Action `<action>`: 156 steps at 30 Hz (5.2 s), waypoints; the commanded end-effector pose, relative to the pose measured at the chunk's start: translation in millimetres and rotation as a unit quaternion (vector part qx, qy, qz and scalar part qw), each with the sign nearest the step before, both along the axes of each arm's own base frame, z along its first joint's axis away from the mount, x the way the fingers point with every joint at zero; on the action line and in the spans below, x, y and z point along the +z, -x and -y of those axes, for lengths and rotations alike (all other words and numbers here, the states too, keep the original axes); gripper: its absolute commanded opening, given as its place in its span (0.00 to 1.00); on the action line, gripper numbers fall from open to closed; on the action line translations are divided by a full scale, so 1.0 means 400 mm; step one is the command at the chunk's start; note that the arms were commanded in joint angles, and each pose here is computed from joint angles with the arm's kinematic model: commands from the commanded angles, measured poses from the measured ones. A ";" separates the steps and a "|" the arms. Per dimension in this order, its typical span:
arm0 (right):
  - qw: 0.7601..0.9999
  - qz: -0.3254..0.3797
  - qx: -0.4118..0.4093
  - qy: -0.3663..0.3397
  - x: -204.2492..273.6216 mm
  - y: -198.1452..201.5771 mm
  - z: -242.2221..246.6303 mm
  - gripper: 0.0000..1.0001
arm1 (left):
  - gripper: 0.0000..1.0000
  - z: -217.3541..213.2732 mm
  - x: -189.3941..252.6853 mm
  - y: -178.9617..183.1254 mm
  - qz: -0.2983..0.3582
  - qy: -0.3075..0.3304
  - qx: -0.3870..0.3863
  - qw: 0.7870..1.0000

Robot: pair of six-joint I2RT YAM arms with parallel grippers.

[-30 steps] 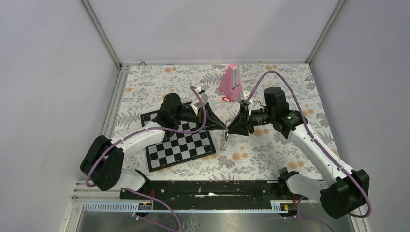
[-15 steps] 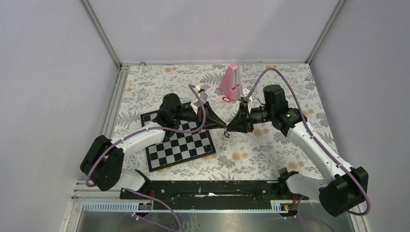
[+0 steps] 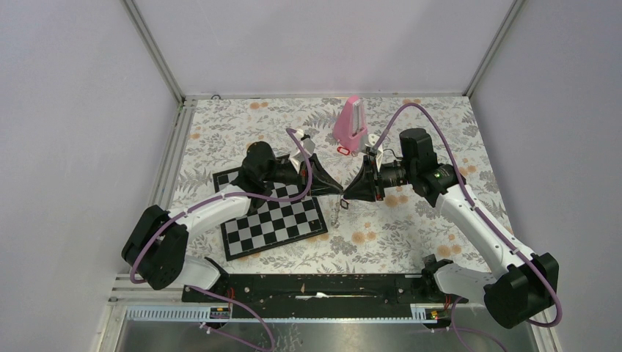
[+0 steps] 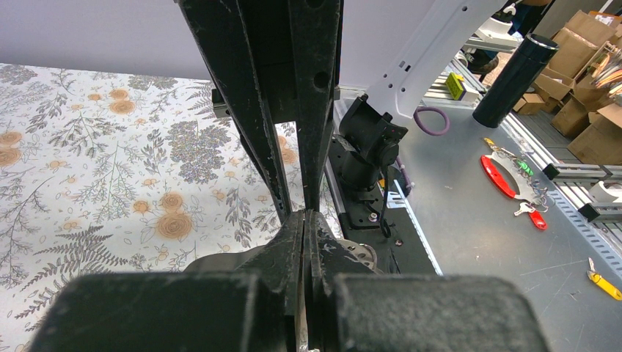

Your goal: Put the keys on the keyring

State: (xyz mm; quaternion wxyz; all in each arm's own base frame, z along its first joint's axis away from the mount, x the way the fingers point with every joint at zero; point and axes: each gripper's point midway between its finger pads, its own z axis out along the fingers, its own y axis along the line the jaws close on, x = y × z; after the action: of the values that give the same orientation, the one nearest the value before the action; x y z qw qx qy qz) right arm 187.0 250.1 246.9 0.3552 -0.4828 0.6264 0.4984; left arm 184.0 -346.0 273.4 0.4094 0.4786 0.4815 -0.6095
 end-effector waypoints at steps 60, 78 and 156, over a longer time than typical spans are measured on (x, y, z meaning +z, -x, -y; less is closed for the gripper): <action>0.945 0.035 -0.016 0.326 0.006 -0.026 0.097 0.00 | 0.40 0.060 -0.019 -0.041 0.098 -0.024 -0.004 0.995; 0.951 0.029 -0.011 0.309 -0.010 -0.009 0.088 0.00 | 0.28 0.088 -0.031 -0.022 0.082 -0.013 -0.020 0.996; 0.959 0.042 -0.029 0.278 -0.031 0.007 0.087 0.00 | 0.23 0.086 -0.036 -0.007 0.061 0.032 -0.030 0.997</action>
State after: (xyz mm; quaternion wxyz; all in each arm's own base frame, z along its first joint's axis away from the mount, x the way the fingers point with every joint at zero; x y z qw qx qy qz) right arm 188.6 211.0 223.0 0.2263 -0.5621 0.7510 0.2623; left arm 185.7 -380.8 237.8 0.4062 0.5048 0.4590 -0.6078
